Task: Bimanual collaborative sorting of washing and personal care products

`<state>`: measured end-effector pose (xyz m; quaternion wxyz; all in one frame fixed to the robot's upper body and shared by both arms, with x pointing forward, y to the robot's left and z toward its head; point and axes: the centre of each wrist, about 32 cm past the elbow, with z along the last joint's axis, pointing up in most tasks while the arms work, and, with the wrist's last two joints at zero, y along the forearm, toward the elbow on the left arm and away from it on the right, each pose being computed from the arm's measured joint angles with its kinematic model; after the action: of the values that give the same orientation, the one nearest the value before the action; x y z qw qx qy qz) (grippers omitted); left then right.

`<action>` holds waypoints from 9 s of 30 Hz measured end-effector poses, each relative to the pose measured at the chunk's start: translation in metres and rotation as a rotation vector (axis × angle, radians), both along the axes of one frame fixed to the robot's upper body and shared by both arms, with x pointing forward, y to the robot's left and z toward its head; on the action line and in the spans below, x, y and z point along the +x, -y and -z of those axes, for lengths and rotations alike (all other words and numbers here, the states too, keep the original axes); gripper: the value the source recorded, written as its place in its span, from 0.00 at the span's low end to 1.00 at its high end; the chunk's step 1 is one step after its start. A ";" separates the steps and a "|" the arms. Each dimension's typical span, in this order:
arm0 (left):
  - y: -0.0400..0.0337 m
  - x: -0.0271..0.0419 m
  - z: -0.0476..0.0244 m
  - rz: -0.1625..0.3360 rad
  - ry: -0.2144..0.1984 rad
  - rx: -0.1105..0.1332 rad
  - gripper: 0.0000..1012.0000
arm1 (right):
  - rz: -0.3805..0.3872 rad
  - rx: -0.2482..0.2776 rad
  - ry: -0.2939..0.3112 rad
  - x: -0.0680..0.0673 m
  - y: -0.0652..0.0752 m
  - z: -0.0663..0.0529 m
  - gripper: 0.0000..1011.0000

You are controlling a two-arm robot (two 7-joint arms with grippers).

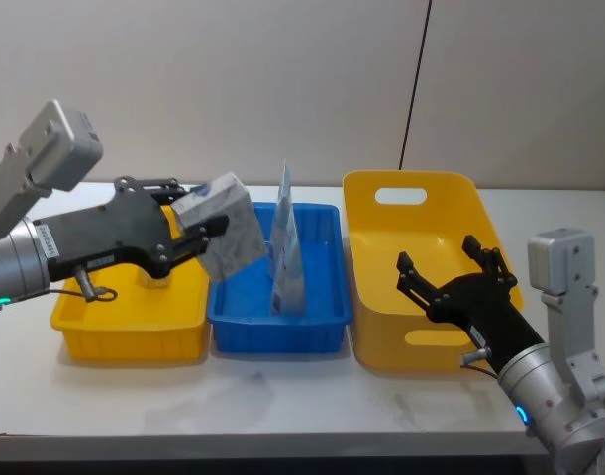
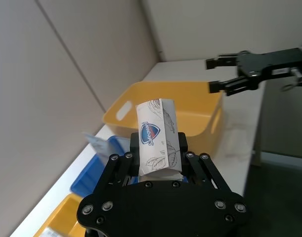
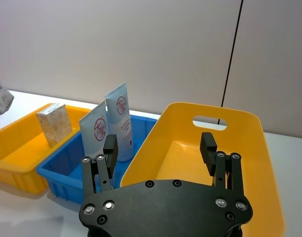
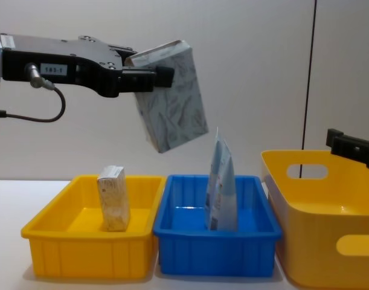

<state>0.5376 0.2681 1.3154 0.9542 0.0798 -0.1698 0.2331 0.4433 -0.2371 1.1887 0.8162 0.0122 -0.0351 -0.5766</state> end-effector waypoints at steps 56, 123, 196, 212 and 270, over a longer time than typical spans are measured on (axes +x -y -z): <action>0.0198 0.0302 0.0223 0.556 -0.122 0.091 0.36 | 0.000 0.000 0.000 0.000 0.000 0.000 0.99; 0.0208 0.0310 0.0235 0.568 -0.127 0.095 0.36 | -0.901 -0.009 -0.152 0.005 0.065 -0.048 0.99; 0.0208 0.0310 0.0234 0.568 -0.127 0.095 0.36 | -1.060 -0.117 -0.099 0.059 0.027 -0.019 0.64; 0.0208 0.0310 0.0234 0.568 -0.127 0.095 0.53 | -1.063 -0.115 -0.102 0.059 0.026 -0.018 0.27; 0.0177 0.0290 0.0252 0.503 -0.158 0.078 0.99 | -0.559 -0.036 -0.029 0.002 0.111 -0.020 0.25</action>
<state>0.5666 0.2504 1.2902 0.9886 0.0896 -0.1183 -0.0250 0.4454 -0.3479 1.2084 0.9440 -0.0013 -0.0291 -0.3287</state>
